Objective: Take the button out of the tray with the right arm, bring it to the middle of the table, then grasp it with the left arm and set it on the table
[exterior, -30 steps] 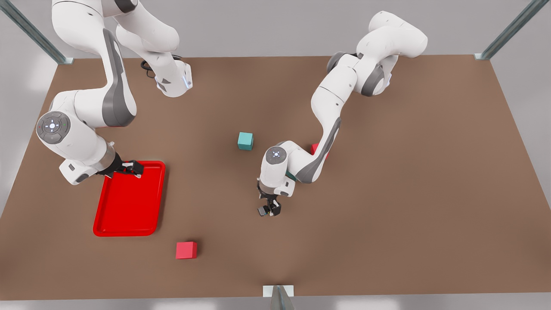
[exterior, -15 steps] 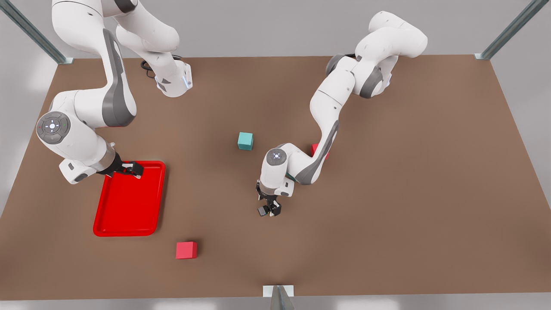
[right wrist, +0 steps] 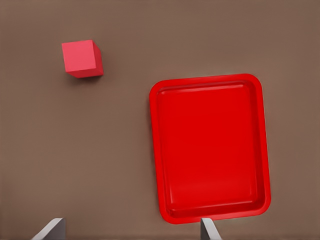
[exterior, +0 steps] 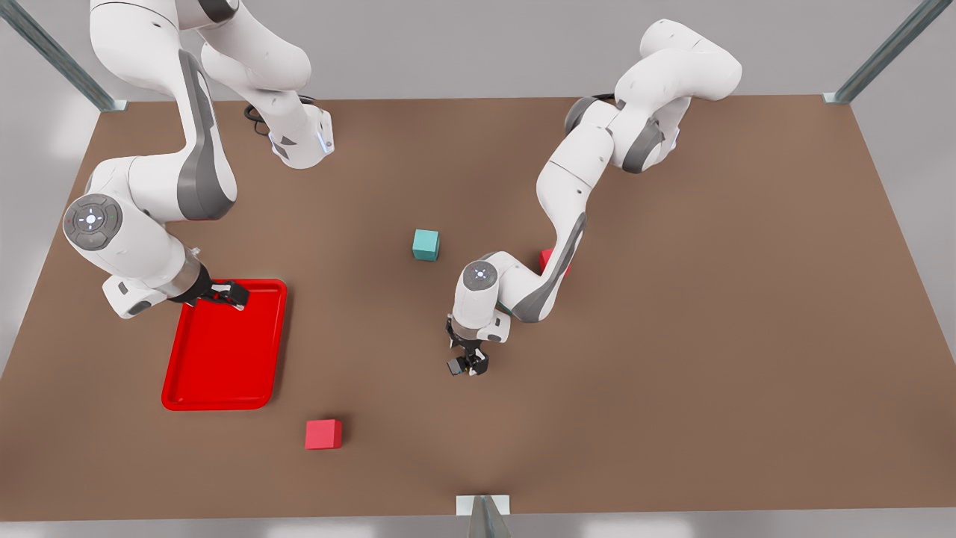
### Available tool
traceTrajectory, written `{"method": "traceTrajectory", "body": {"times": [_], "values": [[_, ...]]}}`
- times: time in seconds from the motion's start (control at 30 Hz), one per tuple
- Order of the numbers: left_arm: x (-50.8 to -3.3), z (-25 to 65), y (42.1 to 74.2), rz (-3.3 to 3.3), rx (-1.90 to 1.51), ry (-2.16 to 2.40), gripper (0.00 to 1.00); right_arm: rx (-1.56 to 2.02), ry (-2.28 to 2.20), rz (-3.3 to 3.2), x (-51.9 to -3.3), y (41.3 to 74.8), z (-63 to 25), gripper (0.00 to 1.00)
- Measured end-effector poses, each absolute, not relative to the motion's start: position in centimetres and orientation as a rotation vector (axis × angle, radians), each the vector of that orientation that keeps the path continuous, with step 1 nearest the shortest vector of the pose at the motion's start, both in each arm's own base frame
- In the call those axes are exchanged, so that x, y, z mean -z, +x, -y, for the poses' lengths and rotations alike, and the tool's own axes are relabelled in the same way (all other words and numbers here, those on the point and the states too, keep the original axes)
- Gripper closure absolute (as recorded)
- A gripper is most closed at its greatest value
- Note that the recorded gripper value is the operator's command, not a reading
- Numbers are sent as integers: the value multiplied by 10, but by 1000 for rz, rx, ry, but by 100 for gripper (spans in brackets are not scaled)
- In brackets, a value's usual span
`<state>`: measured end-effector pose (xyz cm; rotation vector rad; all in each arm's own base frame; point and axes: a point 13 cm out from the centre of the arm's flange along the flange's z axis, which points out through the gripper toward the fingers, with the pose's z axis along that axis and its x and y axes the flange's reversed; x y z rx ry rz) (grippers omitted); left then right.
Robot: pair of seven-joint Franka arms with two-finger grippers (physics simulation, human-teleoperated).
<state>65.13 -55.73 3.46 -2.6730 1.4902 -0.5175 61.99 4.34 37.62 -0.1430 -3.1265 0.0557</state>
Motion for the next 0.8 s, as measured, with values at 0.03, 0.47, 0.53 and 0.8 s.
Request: {"method": "traceTrajectory", "body": {"times": [0.03,0.47,0.53,0.8], "values": [[-35,558,651,-1490,520,-2673,0,-56,-144,3126,-376,620,-44,0],[-38,565,647,-1485,513,-2755,0,-56,-157,3124,-376,619,-44,0],[-38,565,647,-1483,510,-2763,0,-56,-159,3125,-376,620,-44,0],[-37,562,649,-1465,499,-2818,13,-35,-128,3171,-400,639,-54,0]]}}
